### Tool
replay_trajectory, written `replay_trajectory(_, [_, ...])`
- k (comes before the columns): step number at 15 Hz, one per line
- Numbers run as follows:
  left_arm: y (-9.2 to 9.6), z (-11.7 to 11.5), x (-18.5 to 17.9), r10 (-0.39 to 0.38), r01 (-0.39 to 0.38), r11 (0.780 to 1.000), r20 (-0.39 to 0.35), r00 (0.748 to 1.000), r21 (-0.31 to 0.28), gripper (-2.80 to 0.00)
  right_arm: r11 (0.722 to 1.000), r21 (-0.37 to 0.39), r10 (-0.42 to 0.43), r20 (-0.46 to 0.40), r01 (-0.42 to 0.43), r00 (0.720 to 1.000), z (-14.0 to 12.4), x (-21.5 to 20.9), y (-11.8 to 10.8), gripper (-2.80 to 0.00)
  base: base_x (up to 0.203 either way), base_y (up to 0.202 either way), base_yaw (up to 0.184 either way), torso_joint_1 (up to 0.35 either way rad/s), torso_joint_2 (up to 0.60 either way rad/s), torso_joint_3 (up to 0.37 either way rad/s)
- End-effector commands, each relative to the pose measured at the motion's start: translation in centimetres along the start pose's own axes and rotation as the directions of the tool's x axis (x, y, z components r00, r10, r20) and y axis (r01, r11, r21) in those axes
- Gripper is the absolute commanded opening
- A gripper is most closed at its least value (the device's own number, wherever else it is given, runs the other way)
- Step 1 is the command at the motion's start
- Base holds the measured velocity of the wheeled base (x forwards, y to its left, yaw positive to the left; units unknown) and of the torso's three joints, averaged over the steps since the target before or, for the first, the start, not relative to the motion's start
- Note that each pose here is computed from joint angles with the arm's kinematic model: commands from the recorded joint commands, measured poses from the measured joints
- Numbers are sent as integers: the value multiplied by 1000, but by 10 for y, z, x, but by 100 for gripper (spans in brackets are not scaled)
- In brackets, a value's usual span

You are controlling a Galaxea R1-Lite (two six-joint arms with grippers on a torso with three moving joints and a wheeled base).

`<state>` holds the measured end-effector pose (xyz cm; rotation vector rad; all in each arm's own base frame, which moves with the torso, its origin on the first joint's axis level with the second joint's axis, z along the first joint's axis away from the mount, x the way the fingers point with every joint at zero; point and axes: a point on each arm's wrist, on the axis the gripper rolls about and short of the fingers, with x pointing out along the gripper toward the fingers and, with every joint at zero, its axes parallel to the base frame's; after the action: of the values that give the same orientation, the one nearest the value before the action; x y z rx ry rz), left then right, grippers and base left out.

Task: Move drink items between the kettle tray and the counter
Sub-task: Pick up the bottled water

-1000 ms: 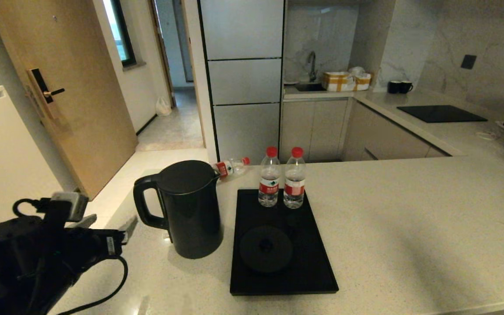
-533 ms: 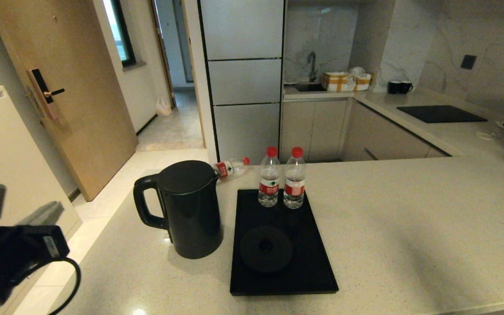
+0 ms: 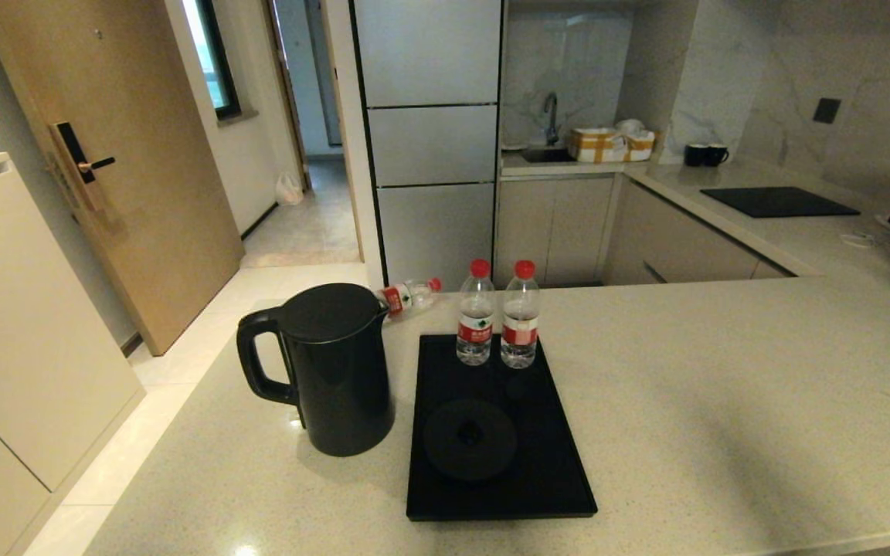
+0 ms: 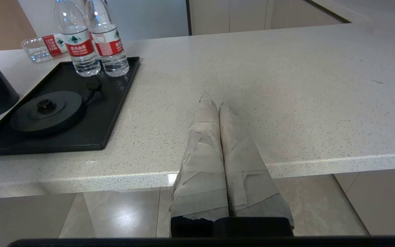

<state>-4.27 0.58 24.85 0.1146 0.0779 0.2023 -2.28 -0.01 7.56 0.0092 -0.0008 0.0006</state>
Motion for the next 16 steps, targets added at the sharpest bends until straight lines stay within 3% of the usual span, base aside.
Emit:
replay_trajectory(1, [10, -30, -72, 7, -8, 1000, -79, 997, -9, -280, 1000, 0, 1, 1, -1, 1000, 0, 0, 0, -280, 0, 0, 0, 0, 0, 0])
replay_trajectory(2, [12, -39, -89, -9, 8, 1000, -83, 997, -15, -280, 1000, 0, 1, 1, -1, 1000, 0, 0, 0, -280, 0, 0, 0, 0, 0, 0])
replay_trajectory(5, [12, -75, -116, -101, 105, 993, -91, 991, 50, -280, 1000, 0, 1, 1, -1, 1000, 0, 0, 0, -280, 0, 0, 0, 0, 0, 0])
replay_trajectory(7, [7, -97, -111, -158, 159, 987, -172, 972, -3, -280, 1000, 0, 1, 1, -1, 1000, 0, 0, 0, -280, 0, 0, 0, 0, 0, 0])
replay_trajectory(8, [7, -97, -111, -161, 162, 987, -171, 972, -8, -280, 1000, 0, 1, -1, -1, 1000, 0, 0, 0, -280, 0, 0, 0, 0, 0, 0])
replay_trajectory(12, [-2, -96, -65, -166, 162, 983, -50, 985, -81, -280, 1000, 0, 1, 1, -1, 1000, 0, 0, 0, -280, 0, 0, 0, 0, 0, 0])
replay_trajectory(15, [-10, -107, -30, -141, 142, 986, 19, 990, -88, -280, 1000, 0, 1, 1, -1, 1000, 0, 0, 0, -280, 0, 0, 0, 0, 0, 0])
replay_trajectory(16, [-13, -116, -19, -129, 130, 988, 10, 992, -85, -280, 1000, 0, 1, 1, -1, 1000, 0, 0, 0, -280, 0, 0, 0, 0, 0, 0])
